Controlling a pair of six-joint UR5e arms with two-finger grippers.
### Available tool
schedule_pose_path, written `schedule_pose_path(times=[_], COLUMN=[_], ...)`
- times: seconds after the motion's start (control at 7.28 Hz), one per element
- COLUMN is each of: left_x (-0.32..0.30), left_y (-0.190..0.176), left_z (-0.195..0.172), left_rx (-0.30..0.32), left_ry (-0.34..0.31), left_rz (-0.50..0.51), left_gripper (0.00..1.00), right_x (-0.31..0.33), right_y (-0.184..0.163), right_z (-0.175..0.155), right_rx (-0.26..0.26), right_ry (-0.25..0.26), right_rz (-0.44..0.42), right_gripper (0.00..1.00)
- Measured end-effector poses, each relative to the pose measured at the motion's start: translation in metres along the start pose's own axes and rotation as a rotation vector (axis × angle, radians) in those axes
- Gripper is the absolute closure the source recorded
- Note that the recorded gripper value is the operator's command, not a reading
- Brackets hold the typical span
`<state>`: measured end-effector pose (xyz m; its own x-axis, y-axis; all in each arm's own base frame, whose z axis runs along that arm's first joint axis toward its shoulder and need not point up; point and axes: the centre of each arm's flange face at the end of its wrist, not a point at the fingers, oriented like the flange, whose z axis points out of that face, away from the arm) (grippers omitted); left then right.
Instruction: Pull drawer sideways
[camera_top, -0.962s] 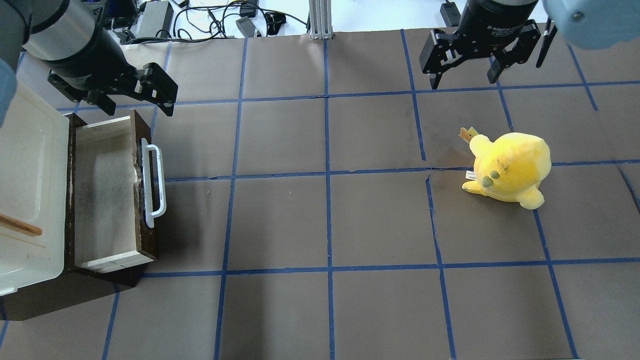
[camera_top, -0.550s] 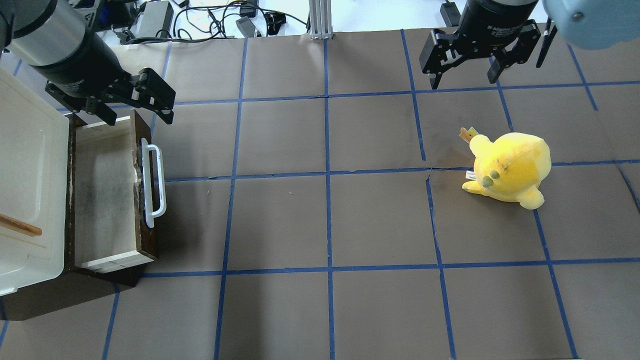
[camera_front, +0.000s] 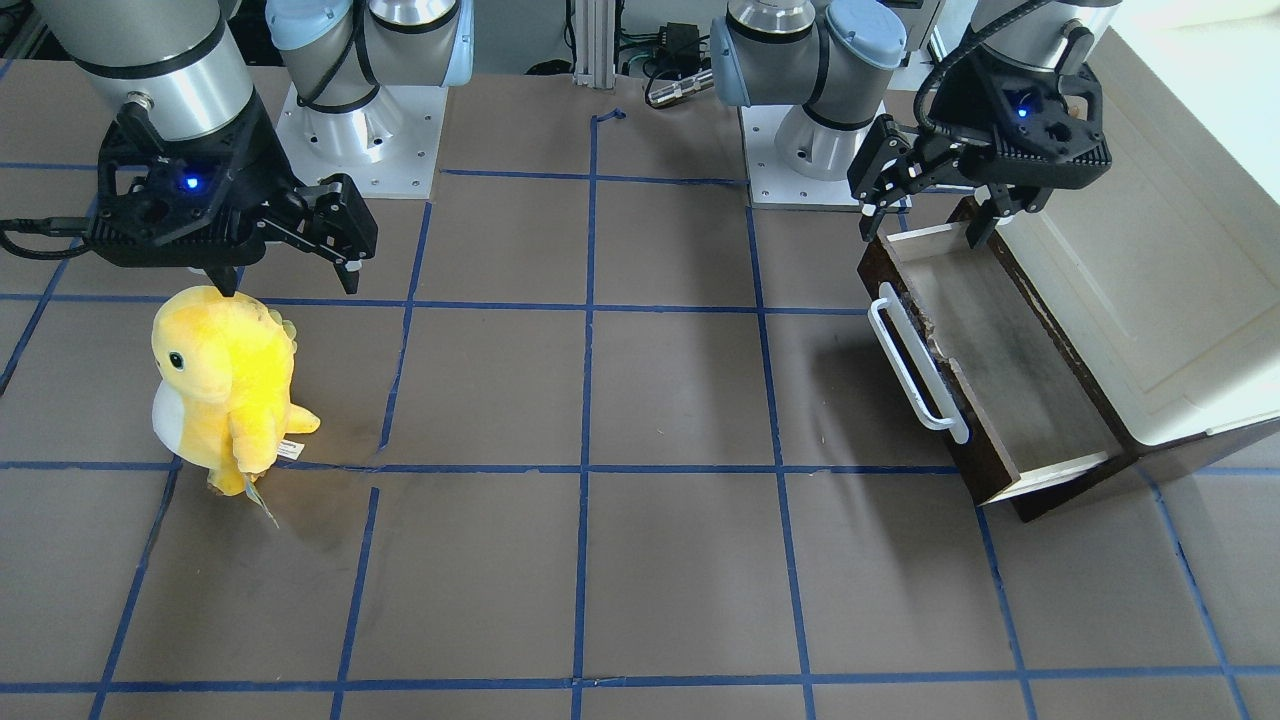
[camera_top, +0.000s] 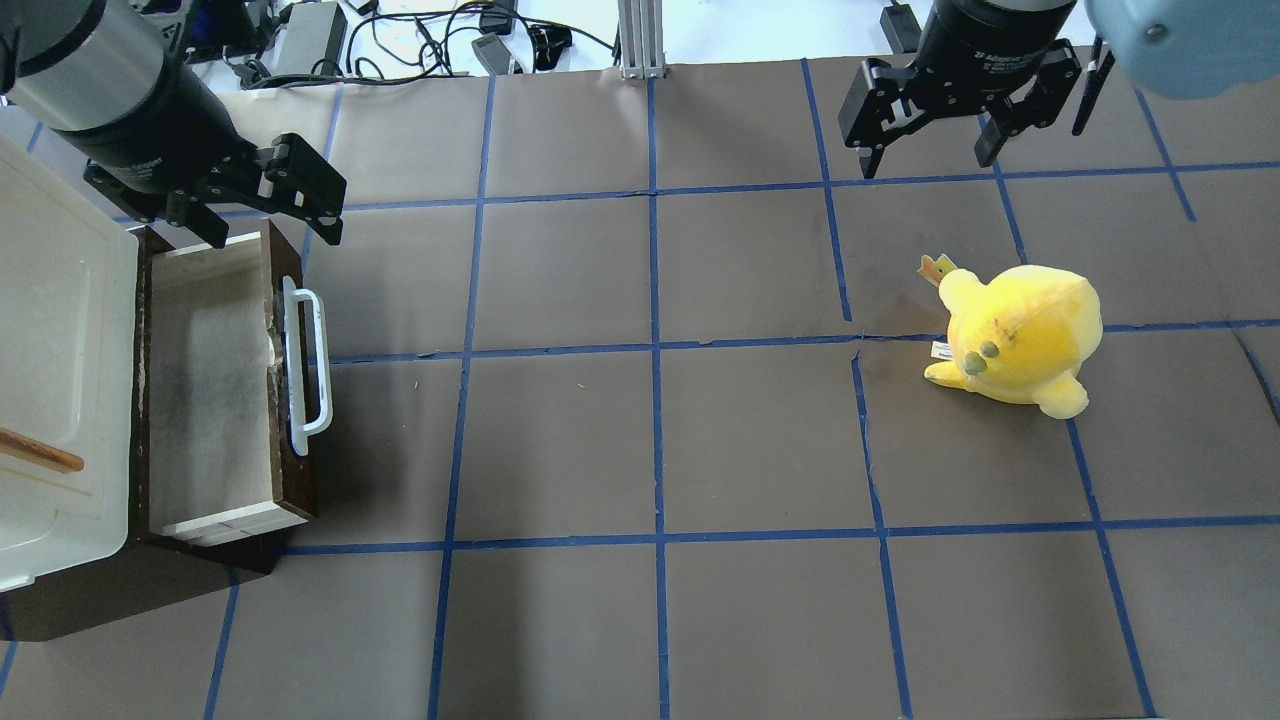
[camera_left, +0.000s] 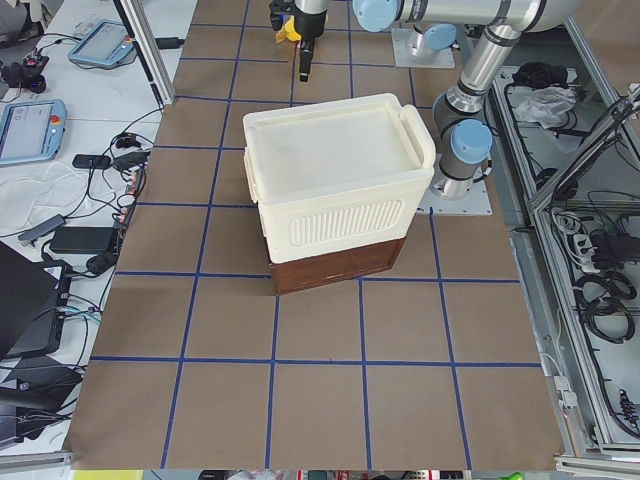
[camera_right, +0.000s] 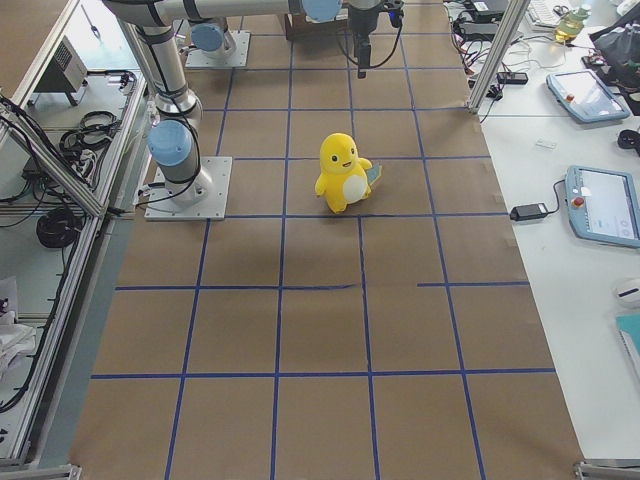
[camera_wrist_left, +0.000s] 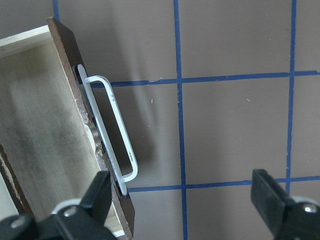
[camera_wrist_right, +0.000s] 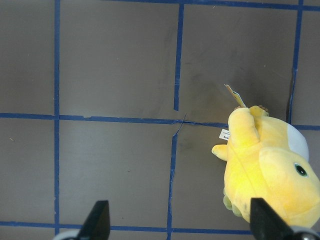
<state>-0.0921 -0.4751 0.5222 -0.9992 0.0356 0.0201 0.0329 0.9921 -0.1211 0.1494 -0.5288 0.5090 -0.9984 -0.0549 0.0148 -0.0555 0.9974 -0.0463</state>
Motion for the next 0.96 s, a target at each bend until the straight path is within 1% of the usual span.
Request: schedule_pose_path(times=[0.27, 0.96], left_x=[-0.003, -0.003], left_y=[-0.011, -0.016], left_z=[-0.001, 0.002], left_rx=[0.031, 0.035], left_ry=[-0.004, -0.007], left_rz=[-0.002, -0.001], left_gripper=[0.0, 0.0], right_x=[0.0, 0.0], right_y=[0.0, 0.0], right_z=[0.0, 0.0], right_rx=[0.0, 0.0], right_ry=[0.0, 0.0], right_rz=[0.0, 0.0], right_gripper=[0.0, 0.0])
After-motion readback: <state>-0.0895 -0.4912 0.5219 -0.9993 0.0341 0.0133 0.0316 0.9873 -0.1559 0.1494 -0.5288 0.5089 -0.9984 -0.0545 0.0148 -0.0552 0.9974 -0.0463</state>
